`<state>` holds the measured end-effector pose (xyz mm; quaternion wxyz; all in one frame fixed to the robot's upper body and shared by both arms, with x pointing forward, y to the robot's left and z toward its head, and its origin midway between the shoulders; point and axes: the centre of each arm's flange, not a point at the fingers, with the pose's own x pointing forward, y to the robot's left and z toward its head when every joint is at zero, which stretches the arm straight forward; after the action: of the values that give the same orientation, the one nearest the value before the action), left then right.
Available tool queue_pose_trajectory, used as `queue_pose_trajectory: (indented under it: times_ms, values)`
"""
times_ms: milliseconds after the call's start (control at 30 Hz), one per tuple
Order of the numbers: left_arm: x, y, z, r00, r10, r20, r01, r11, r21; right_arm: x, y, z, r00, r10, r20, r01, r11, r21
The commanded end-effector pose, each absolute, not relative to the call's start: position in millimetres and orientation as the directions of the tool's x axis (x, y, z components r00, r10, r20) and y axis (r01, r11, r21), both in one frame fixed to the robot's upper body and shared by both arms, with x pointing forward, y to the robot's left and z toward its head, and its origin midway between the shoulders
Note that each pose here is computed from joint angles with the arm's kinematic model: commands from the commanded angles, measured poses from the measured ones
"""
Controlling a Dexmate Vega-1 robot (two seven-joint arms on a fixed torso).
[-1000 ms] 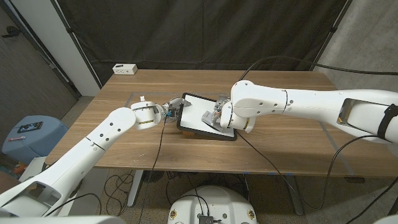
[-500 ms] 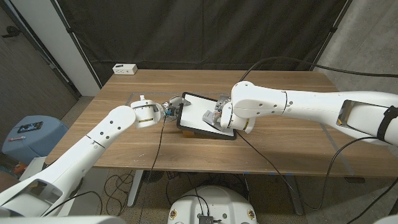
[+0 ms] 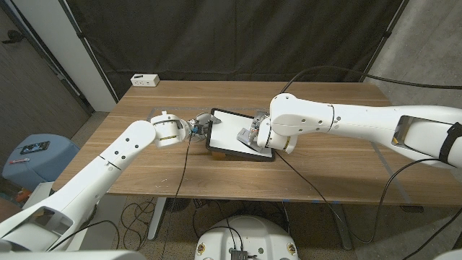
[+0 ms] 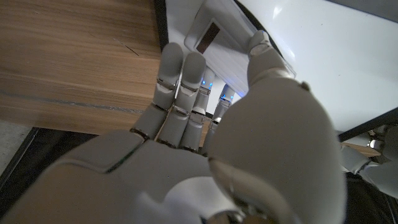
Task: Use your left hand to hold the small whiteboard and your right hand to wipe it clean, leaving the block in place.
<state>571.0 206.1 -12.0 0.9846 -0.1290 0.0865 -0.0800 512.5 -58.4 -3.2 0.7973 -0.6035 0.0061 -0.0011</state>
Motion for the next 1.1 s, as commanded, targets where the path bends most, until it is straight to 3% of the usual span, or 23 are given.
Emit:
queue_pose_trajectory:
  times_ms: [33, 1100]
  values:
    - [569.5, 210.6, -12.4, 0.966, -0.185, -0.180, 0.130, 0.952, -0.277, 516.8, -62.2, -2.6, 0.999, -0.009, -0.031, -0.027, 0.276, -0.961]
    - [570.7, 212.0, -14.3, 0.963, -0.188, -0.194, 0.126, 0.948, -0.292, 530.4, -74.6, -10.7, 0.996, -0.045, -0.072, -0.055, 0.302, -0.952]
